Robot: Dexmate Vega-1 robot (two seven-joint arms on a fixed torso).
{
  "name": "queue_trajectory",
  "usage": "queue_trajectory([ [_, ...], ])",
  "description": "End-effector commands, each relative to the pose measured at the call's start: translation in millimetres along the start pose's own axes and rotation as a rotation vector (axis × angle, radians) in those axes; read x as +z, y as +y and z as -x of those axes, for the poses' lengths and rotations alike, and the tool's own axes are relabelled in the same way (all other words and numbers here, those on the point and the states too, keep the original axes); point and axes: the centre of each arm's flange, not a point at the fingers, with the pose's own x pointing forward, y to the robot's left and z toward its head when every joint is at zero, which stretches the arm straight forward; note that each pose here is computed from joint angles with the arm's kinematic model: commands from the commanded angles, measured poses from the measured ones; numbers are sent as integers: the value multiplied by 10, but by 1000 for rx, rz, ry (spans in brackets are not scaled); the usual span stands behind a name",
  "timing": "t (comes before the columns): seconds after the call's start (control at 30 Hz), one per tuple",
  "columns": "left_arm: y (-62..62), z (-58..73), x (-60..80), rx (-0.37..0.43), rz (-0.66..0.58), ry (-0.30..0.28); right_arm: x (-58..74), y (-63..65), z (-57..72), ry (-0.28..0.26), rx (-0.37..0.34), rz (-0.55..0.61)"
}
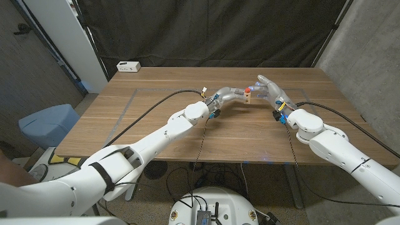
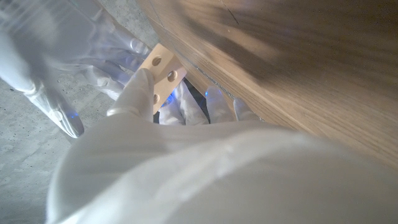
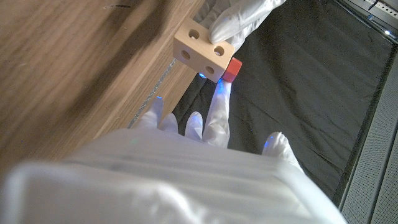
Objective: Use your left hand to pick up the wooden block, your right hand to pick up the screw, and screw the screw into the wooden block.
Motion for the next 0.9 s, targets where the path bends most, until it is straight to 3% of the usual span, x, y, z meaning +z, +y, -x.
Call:
queue_trajectory([
  [0.03,0,-7,-4,-2,0,1,24,-1,24,3,-9,9],
  [0.9,13,-64,-23,-9,6,4,37,40,68,13,-4,12],
])
